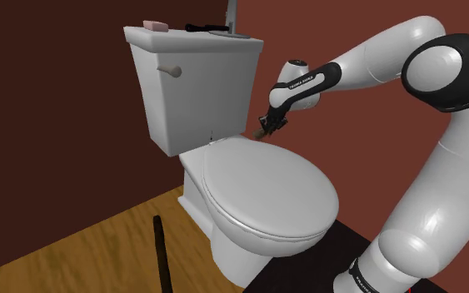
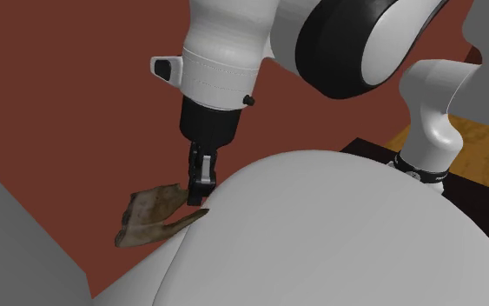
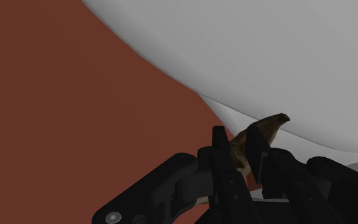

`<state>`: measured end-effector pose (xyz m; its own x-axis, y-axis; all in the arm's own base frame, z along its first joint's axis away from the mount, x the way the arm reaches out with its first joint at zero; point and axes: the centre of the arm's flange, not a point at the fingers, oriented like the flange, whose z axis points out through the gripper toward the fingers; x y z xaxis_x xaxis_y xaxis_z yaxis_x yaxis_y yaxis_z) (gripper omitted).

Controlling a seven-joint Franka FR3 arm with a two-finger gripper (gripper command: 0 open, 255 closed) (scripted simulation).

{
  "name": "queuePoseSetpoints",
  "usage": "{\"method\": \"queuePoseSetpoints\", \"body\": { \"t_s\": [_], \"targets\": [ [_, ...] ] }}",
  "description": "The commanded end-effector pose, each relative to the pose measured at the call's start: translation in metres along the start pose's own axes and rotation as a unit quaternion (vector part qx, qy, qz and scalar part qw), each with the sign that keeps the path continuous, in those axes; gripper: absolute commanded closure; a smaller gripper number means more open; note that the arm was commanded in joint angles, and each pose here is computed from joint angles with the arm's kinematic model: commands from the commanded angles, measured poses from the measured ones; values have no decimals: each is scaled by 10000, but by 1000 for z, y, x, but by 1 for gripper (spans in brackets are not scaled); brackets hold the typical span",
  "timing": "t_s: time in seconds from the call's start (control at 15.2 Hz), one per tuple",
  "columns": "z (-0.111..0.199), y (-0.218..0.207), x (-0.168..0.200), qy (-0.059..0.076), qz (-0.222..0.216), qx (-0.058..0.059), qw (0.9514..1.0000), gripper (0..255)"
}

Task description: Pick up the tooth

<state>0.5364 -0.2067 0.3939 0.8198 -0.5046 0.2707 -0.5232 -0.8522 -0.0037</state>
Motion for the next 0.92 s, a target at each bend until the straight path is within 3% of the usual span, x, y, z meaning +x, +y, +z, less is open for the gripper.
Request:
{"method": "queuePoseSetpoints", "body": {
  "t_s": [0.0,0.86],
  "targets": [
    [-10,-1,3,3,2,0,10000,255],
    [-66,-1,19,3,3,0,10000,255]
  ]
}}
